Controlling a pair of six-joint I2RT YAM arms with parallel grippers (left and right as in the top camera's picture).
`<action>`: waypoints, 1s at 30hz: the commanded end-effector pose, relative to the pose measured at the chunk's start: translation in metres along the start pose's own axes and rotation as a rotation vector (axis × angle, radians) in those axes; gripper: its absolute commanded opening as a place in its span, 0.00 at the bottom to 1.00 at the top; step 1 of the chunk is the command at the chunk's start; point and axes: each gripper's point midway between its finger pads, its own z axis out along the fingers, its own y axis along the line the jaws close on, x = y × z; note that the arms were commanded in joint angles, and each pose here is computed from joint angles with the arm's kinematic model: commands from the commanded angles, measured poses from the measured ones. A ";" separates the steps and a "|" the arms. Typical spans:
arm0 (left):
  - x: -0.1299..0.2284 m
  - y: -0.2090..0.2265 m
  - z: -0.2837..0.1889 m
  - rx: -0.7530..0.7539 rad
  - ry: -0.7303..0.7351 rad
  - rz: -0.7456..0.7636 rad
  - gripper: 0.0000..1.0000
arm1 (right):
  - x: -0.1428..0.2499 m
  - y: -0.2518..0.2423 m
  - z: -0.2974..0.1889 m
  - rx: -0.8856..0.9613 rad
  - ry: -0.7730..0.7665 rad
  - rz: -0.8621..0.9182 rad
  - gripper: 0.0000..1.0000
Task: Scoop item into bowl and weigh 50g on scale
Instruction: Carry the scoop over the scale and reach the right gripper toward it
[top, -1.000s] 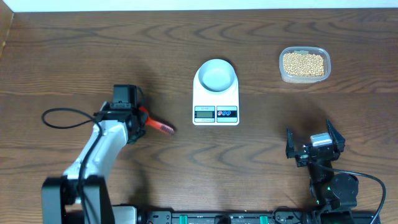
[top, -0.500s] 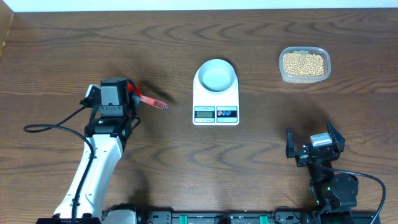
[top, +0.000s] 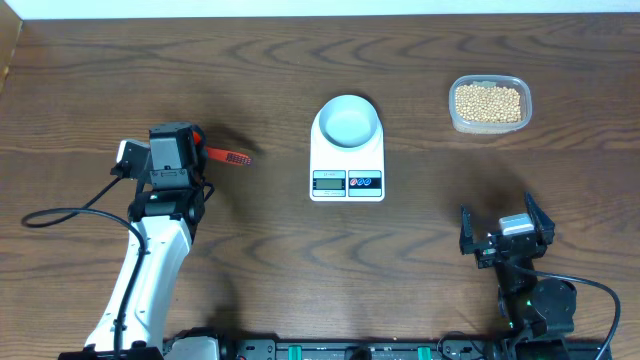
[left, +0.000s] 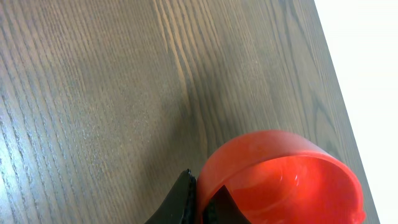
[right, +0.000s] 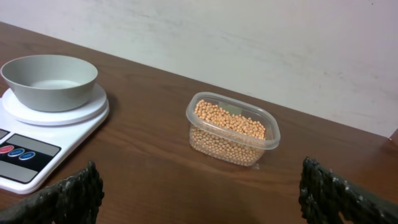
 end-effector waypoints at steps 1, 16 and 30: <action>-0.005 -0.010 -0.004 0.026 -0.003 -0.007 0.07 | 0.000 0.001 0.000 -0.003 -0.001 0.009 0.99; 0.037 -0.028 -0.011 0.110 0.218 -0.080 0.07 | -0.003 0.002 0.001 -0.012 -0.014 0.008 0.99; 0.073 -0.044 -0.025 0.167 0.311 -0.018 0.07 | -0.038 0.008 0.009 -0.063 -0.150 -0.002 0.99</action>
